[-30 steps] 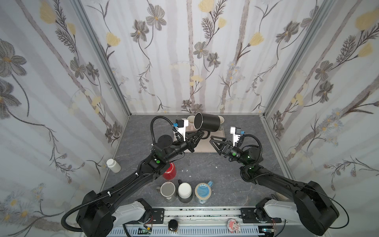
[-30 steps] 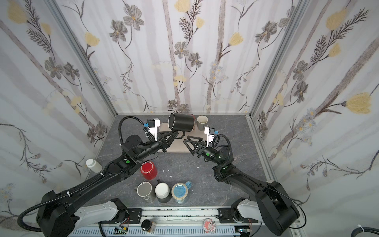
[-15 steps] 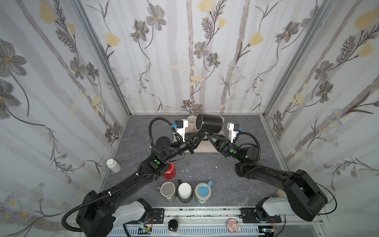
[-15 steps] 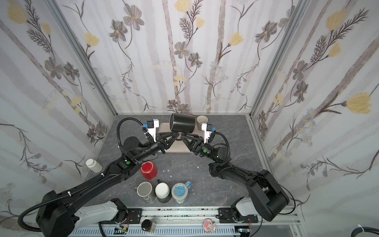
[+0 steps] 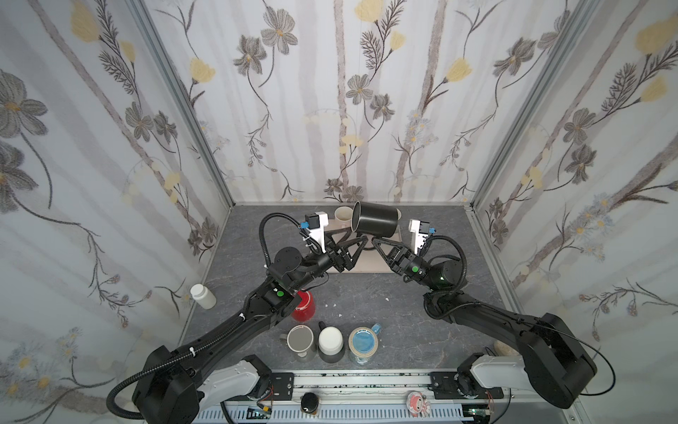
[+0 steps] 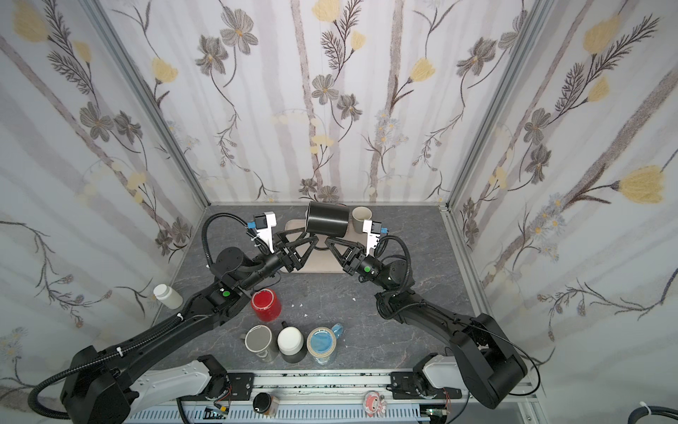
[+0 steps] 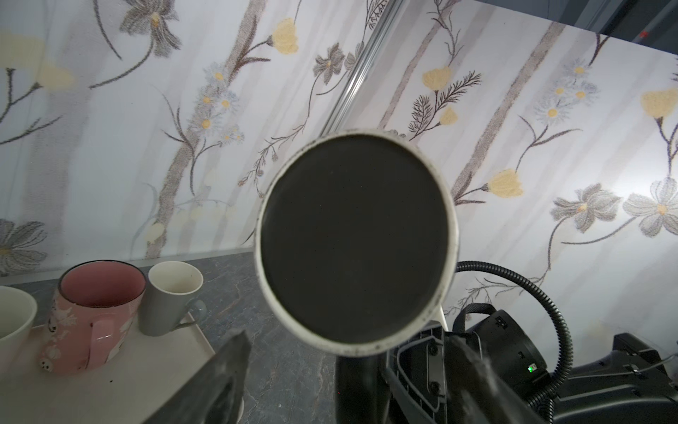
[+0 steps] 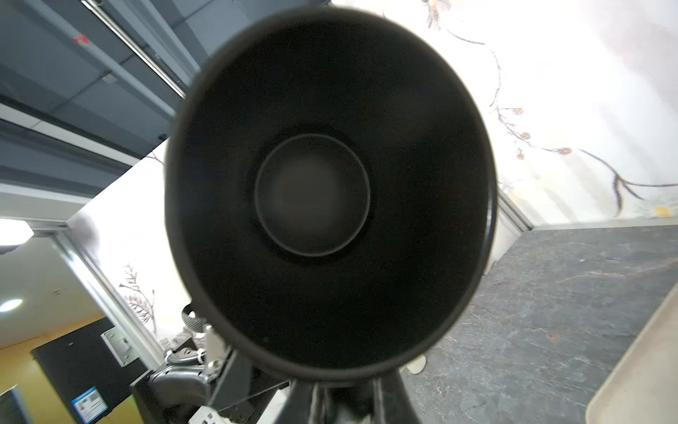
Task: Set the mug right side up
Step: 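Raise the black mug with the left gripper while the right gripper closes on it, then open the left gripper and draw it back while the right gripper holds the mug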
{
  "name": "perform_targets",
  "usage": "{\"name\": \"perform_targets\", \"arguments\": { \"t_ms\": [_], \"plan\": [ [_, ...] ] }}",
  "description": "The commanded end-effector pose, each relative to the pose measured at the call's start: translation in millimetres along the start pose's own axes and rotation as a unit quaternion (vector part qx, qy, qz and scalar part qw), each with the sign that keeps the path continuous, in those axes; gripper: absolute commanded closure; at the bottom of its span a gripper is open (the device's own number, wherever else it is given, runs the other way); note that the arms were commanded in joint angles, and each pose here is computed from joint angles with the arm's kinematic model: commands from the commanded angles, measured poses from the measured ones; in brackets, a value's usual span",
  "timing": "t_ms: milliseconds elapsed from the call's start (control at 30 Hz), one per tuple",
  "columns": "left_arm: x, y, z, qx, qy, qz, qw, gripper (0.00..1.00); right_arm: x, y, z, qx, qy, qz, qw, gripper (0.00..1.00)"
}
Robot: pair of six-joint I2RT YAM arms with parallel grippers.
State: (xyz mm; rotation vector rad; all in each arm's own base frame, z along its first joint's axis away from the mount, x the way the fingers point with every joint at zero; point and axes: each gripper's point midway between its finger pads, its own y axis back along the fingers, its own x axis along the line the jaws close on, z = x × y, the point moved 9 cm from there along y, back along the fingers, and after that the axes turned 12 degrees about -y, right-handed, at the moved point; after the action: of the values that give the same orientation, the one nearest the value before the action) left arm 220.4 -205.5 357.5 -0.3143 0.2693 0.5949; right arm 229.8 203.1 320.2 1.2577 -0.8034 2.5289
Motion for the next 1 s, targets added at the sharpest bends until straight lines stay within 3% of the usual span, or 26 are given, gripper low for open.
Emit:
{"name": "perform_targets", "arguments": {
  "t_ms": [0,167,267,433,767,967],
  "plan": [
    [6,11,6,-0.024,-0.009,0.060,0.998,0.00,-4,3,10,-0.040,0.037,-0.070,0.996,1.00],
    [13,31,13,-0.030,-0.025,0.148,0.988,0.00,-21,2,20,-0.041,0.074,-0.245,0.966,1.00],
    [22,45,17,-0.038,-0.035,0.224,0.973,0.00,-31,-7,22,-0.021,0.097,-0.314,0.944,1.00],
    [25,62,18,-0.051,-0.049,0.267,0.961,0.00,-61,-40,9,0.035,0.134,-0.406,0.903,1.00],
    [27,89,20,-0.066,-0.056,0.321,0.943,0.00,-124,-123,-12,0.106,0.206,-0.495,0.837,1.00],
    [25,93,21,-0.070,-0.054,0.317,0.944,0.00,-162,-157,-19,0.124,0.224,-0.520,0.815,1.00]
  ]
}}
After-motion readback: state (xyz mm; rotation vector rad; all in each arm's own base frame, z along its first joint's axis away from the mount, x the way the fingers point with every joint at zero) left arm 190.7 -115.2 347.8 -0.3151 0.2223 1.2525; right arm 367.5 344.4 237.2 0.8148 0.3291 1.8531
